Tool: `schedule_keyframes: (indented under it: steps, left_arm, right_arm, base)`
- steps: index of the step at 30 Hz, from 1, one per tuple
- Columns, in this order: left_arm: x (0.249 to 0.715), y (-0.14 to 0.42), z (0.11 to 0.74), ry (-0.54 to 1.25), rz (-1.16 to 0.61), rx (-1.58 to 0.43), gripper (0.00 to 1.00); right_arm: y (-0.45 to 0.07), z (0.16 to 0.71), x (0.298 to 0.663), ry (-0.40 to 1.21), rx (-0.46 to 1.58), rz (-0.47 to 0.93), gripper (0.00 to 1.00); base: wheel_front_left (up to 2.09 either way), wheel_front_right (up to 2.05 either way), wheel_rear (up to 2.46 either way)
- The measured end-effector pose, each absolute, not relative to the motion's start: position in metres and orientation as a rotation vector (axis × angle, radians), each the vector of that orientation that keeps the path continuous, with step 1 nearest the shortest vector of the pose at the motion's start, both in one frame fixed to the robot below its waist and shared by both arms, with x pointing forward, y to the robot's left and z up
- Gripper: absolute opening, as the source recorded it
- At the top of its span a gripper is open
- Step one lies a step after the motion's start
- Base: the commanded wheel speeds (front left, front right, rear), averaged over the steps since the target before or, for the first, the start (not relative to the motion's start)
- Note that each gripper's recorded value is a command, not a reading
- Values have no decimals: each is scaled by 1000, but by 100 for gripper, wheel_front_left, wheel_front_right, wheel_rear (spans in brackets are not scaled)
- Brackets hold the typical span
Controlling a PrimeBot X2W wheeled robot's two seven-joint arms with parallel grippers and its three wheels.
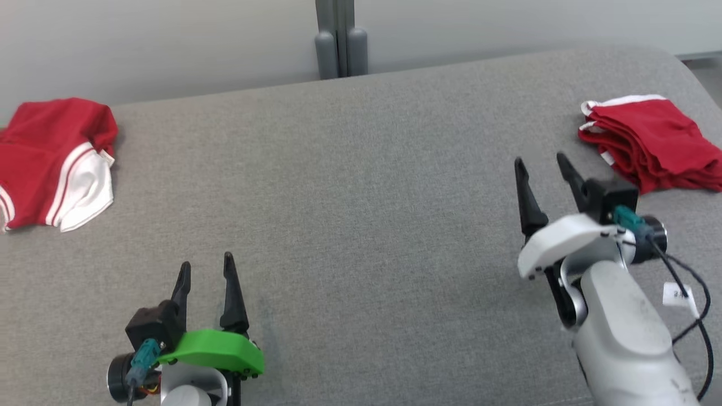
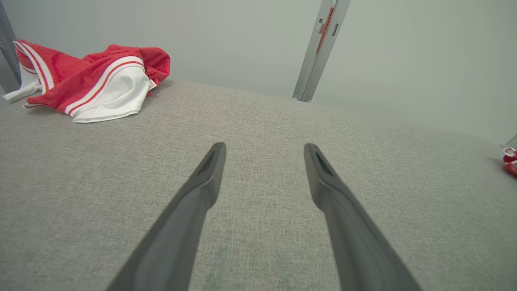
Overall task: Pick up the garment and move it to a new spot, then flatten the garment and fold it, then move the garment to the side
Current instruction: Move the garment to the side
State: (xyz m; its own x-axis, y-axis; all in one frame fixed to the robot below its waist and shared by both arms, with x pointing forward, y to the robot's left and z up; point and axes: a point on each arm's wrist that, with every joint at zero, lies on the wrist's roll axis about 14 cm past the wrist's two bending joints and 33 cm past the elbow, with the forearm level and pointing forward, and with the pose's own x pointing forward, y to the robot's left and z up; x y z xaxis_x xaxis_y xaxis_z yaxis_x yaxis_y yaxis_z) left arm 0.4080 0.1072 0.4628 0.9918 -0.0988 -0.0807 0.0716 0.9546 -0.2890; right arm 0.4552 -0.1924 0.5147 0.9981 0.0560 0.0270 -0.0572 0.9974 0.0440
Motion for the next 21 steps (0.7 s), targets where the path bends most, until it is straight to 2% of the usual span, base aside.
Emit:
schedule_keyframes:
  steps: [4,11,21]
  left_arm:
    - [389,118,471,68,-56,-292,100]
    - [361,131,474,51,-29,-272,100]
    - [351,132,481,28,-19,-287,100]
  right_arm:
    - [-180,504,422,-21,89,72,100]
    - [-157,504,385,-50,145,122,100]
    - [-144,507,364,-72,211,154,100]
  base:
    - [0,0,0]
    - [0,0,0]
    - [0,0,0]
